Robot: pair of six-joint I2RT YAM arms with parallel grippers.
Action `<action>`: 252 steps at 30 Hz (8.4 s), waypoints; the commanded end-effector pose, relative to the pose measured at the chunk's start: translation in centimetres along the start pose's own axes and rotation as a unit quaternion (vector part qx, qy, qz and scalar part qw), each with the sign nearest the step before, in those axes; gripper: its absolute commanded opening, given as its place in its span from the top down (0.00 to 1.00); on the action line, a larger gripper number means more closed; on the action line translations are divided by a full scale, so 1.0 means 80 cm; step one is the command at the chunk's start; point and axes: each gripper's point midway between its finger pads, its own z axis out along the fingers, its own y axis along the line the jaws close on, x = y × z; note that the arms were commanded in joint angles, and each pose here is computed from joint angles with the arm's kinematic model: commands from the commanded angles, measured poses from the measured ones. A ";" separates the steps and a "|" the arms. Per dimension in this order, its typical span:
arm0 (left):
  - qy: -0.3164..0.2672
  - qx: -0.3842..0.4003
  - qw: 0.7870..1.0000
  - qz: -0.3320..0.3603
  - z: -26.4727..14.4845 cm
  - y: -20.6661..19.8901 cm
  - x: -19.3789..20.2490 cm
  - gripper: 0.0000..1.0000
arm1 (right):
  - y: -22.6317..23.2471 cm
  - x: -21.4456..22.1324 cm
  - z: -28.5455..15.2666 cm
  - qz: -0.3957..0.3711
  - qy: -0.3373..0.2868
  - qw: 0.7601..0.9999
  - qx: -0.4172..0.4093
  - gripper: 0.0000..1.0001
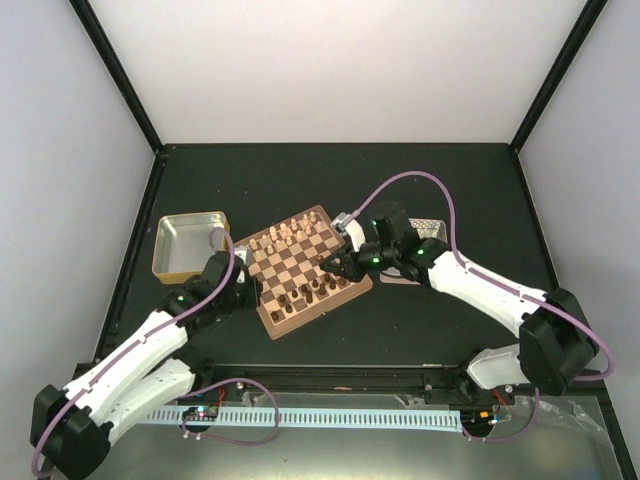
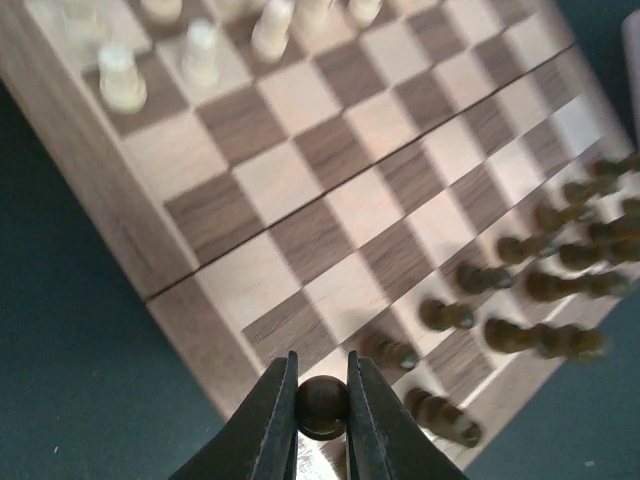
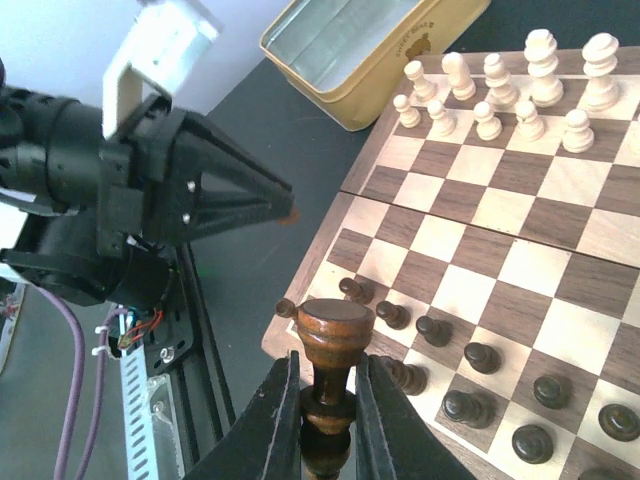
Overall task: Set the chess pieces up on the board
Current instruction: Place the chess piece on the chessboard.
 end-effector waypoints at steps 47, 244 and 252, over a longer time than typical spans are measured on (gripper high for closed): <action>0.094 0.020 0.995 0.009 0.047 -0.007 0.052 0.65 | 0.000 -0.016 0.003 0.001 -0.013 1.000 0.003 0.91; -0.306 -0.062 0.949 -0.050 -0.181 0.045 -0.107 0.08 | -0.018 0.103 0.135 0.021 0.332 0.883 0.330 0.90; -0.307 -0.061 0.948 -0.049 -0.182 0.044 -0.107 0.08 | -0.004 0.081 0.136 0.024 0.306 0.898 0.315 0.75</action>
